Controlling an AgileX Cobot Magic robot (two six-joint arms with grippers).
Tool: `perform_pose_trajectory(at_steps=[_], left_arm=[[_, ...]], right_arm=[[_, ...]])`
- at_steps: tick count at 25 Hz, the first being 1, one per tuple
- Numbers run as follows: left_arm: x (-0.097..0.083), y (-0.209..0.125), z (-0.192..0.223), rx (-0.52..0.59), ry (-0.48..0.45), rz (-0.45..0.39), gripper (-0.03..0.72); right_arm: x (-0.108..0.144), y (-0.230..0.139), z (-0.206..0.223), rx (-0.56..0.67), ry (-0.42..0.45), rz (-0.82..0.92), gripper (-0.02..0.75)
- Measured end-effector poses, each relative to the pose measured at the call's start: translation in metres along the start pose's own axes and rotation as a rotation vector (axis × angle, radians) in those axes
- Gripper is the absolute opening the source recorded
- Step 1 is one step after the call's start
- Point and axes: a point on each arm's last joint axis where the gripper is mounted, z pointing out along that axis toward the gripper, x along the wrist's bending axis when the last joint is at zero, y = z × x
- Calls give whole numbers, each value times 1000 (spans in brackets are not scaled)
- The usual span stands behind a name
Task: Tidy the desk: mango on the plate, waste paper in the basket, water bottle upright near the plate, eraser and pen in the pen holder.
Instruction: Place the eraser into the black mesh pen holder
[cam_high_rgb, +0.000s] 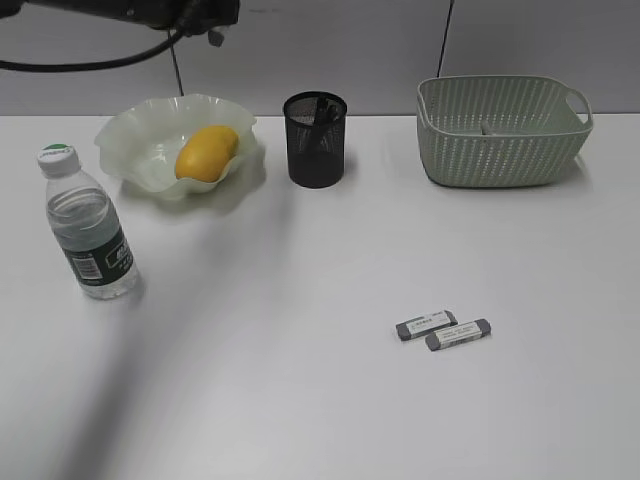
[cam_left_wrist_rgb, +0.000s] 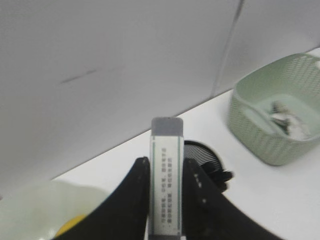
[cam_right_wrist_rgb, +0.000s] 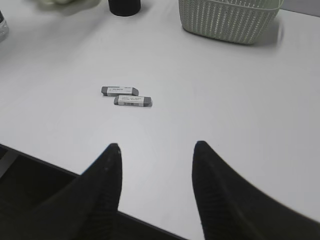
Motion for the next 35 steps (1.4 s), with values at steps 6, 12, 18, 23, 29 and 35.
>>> perform_pose_trajectory(at_steps=[6,12,18,23,29,35], left_arm=[[-1,12,6,-177,-302,-20,141],[10,-16,37,-183,-274,53,141],[18,-49,64,-144,-254,251,141],[23,-49,78,-161,-252,285,141],[20,-50,99,-185,-278,297,141],[20,-53,108,-175,-258,300,141]], right_arm=[[0,0,0,0,-1,0,374],[0,0,0,0,-2,2,374],[-1,0,0,0,-11,14,374],[-2,0,0,-1,-20,18,374],[-3,0,0,-1,-28,23,373],[-4,0,0,-3,-44,44,373]])
